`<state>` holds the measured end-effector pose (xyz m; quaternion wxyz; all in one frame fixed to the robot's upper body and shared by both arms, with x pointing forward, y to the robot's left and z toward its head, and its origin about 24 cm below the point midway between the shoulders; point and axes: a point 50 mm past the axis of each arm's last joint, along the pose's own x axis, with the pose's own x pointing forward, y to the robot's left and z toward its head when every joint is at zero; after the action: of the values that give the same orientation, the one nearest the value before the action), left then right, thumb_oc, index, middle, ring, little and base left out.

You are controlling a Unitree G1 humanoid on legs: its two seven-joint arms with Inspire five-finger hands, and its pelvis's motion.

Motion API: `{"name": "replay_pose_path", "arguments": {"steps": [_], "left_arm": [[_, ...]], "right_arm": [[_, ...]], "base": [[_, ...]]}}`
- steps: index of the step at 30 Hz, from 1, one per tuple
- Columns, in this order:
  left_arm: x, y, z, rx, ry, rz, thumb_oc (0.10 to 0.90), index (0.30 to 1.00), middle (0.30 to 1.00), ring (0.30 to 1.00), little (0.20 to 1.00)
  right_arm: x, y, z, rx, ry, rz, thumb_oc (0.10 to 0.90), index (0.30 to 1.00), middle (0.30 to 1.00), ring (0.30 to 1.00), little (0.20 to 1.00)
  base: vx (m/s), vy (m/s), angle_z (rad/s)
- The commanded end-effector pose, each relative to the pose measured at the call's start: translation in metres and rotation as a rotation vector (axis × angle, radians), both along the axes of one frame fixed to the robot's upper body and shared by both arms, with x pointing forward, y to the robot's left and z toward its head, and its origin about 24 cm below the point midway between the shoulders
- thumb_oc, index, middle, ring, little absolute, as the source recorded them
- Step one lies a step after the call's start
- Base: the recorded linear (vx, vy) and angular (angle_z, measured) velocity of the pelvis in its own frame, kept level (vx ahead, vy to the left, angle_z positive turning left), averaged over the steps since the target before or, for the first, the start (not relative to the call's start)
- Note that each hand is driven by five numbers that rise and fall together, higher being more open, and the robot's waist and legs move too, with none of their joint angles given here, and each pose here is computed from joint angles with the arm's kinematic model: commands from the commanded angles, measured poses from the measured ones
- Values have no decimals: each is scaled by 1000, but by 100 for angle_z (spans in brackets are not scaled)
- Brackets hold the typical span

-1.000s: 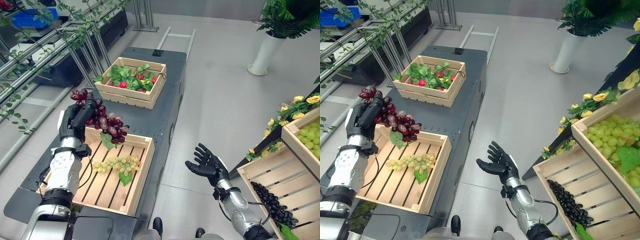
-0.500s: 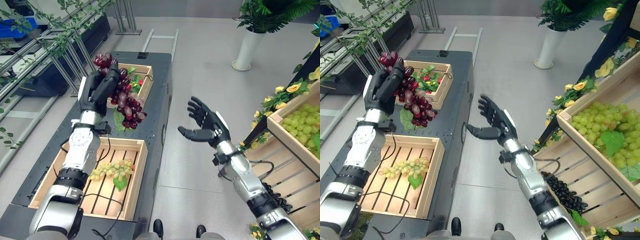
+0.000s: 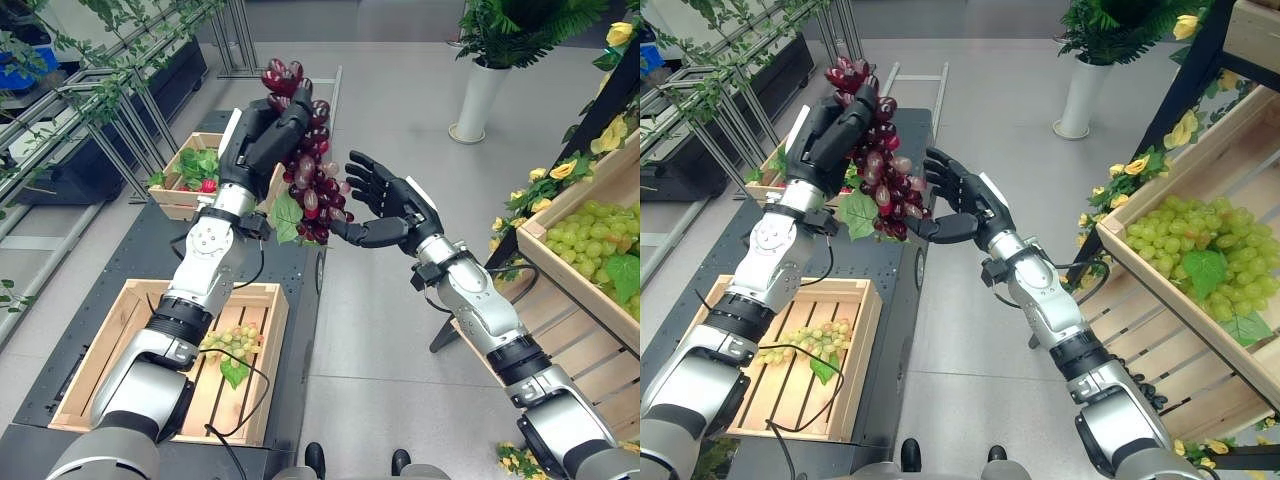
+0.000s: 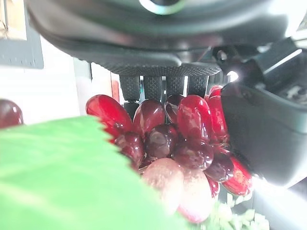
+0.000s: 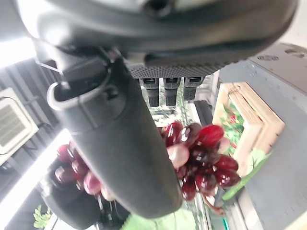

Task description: Pick up the fruits from the basket on one side to the basket on the other side

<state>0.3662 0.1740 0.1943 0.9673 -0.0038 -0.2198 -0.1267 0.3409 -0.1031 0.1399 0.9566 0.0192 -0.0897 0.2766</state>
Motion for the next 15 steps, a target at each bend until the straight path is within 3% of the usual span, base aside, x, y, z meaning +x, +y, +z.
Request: {"name": "replay_pose_path", "arguments": {"steps": [1,15], "left_arm": [[5,-23,84,-125,-256,-83,400,300,300,300,300],[-4,-71,90,-90,-247,-282,400,300,300,300,300]], "right_arm": [[6,17,25,116,-28,130,800,900,900,900,900],[7,48,31,270,55,210,800,900,900,900,900]], "base": [[7,-25,-4],[0,0,0]]}}
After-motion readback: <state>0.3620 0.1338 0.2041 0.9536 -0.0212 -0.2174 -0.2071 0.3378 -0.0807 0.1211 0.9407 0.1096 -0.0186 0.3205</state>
